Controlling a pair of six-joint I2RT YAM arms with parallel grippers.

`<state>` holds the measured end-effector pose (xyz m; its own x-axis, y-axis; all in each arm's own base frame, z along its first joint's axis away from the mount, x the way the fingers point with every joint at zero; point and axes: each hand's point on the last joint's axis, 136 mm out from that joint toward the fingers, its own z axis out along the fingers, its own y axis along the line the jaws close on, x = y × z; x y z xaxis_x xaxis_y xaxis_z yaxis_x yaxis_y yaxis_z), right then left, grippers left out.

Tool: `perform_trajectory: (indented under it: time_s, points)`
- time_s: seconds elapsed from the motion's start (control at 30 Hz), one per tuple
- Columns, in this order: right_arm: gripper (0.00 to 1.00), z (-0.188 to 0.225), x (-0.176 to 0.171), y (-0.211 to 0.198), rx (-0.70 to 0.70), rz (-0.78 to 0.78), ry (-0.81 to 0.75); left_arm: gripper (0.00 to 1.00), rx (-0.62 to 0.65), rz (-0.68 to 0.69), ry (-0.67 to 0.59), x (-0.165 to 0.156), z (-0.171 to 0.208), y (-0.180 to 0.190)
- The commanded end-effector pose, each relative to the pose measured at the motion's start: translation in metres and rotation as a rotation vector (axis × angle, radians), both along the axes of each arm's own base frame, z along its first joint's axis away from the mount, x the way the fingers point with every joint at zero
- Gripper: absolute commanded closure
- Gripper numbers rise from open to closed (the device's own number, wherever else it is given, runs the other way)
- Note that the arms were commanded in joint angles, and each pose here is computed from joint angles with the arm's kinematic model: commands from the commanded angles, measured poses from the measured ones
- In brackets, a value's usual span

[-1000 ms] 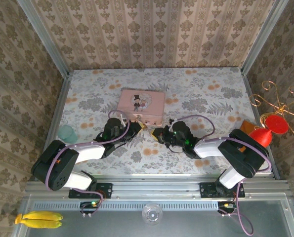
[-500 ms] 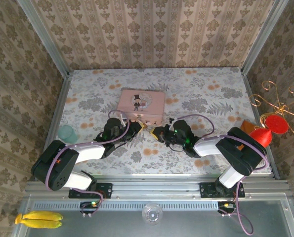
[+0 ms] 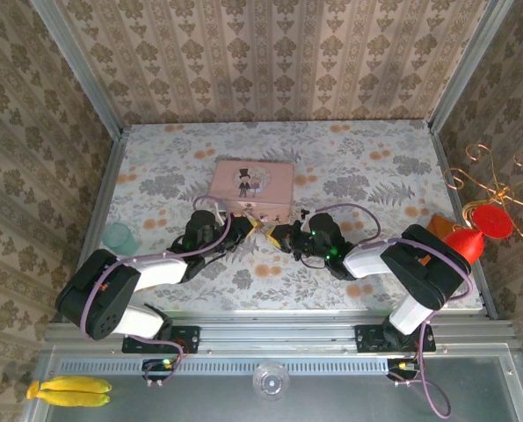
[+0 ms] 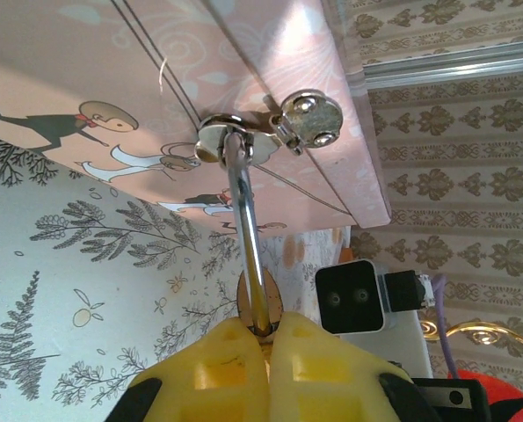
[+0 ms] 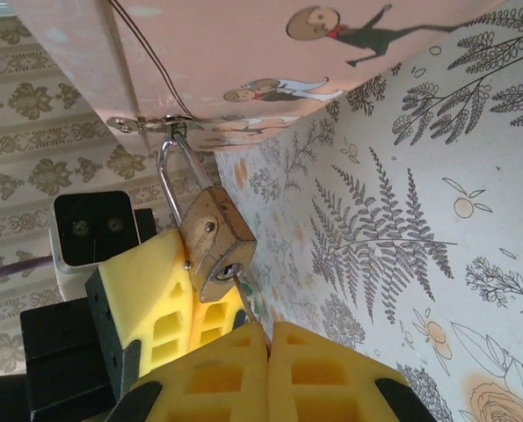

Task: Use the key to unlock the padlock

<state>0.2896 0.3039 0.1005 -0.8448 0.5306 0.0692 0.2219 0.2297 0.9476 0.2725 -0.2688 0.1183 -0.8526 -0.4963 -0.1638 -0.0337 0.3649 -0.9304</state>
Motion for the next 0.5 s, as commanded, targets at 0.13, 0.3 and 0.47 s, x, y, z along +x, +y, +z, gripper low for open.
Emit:
perform_trajectory:
  time_s: [0.13,0.3,0.47]
  points:
    - [1.0,0.0134,0.0056,0.0039,0.049,0.002,-0.024,1.0,-0.119,-0.035,-0.153,0.003,0.0517,-0.0128]
    - [1.0,0.0156,0.0073,0.0018,0.061,-0.007,-0.026,1.0,-0.119,-0.032,-0.15,0.0028,0.0504,-0.0122]
    - [1.0,0.0153,0.0074,-0.0006,0.057,-0.013,-0.027,1.0,-0.123,-0.033,-0.152,0.0024,0.0511,-0.0126]
